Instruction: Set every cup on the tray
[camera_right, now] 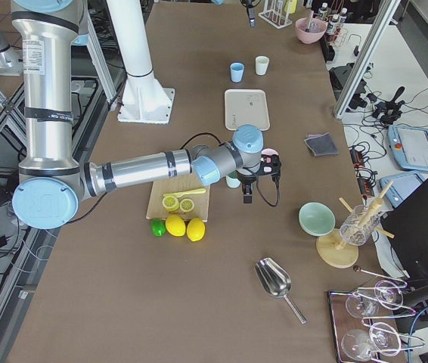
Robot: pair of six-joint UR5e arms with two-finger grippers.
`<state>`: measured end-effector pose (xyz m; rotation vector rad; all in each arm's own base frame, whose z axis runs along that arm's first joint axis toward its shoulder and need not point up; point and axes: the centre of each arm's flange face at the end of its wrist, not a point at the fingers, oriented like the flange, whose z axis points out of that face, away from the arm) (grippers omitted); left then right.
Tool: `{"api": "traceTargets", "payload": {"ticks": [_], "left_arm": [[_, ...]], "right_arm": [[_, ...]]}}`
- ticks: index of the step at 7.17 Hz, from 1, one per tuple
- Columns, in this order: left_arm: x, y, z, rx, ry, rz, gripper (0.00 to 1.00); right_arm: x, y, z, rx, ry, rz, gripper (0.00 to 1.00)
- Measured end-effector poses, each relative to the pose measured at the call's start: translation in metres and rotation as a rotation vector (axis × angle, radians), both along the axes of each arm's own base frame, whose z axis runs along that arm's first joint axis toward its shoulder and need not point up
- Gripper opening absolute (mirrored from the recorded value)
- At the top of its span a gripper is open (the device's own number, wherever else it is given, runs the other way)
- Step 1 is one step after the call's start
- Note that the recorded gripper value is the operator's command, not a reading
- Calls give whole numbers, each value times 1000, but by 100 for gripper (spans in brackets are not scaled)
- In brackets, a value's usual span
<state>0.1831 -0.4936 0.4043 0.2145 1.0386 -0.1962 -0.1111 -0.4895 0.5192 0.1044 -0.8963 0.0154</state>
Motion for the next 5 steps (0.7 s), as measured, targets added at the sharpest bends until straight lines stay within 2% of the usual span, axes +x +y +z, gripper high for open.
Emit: {"api": "traceTargets", "payload": {"ticks": [3,5], "left_arm": [[12,-6,-13,-4,4,6,98],[13,-7,-16,-1,6,7,98]], "right_arm": [[-70,-4,-29,-32,25,9,100],[-101,10,-26,-35,37,18,100]]}}
